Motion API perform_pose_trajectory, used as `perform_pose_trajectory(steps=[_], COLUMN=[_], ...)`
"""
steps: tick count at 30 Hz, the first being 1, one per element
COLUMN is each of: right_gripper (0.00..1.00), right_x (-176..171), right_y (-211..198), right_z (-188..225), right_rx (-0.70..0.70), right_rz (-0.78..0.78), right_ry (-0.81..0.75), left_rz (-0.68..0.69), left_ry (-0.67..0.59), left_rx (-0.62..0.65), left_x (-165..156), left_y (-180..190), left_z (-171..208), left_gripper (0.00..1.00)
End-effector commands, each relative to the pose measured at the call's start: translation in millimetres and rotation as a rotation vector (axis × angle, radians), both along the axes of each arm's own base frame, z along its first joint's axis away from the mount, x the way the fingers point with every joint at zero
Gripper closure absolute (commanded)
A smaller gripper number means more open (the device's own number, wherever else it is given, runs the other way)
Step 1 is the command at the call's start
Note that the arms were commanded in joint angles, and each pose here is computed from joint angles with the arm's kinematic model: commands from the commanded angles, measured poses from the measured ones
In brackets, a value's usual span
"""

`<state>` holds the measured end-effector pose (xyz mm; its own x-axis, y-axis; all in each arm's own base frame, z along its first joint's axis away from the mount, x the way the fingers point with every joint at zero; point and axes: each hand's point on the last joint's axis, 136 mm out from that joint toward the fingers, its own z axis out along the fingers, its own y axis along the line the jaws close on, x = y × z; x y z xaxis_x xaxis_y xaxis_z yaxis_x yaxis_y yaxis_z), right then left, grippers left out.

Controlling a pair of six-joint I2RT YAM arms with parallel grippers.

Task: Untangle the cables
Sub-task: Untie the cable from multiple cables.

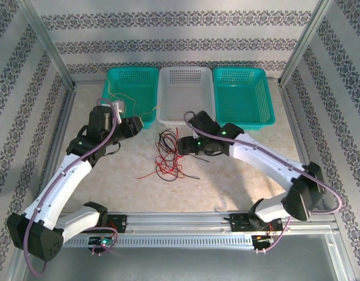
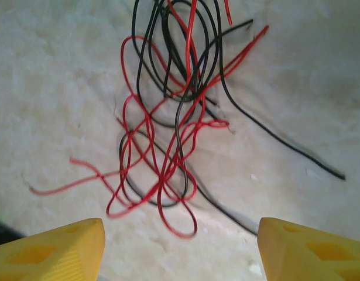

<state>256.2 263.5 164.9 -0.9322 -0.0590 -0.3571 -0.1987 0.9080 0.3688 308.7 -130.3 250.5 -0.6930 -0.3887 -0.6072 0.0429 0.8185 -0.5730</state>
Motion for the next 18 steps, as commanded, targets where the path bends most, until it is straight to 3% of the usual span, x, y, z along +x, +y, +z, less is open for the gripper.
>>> perform_pose_trajectory(steps=[1,7,14,18], right_gripper=[0.32,0.37,0.53,0.73], right_x=[39,83,114,103], right_y=[21,47,41,54], right_z=[-10,-34,-75,-89], right_rx=[0.003,-0.052,-0.163,-0.180], right_rz=[-0.043,-0.029,-0.065,0.010], right_ry=[-0.065,-0.123,-0.086,-0.060], left_rz=[-0.028,-0.056,-0.057,-0.057], left_ry=[0.113,0.156,0.150,0.132], left_rx=[-0.002,-0.008,0.008,0.011], left_x=[-31,-50,-56,-54], left_y=[-2,-8,-5,-5], left_z=[-27,-43,-42,-37], left_gripper=[0.62,0.71,0.71,0.72])
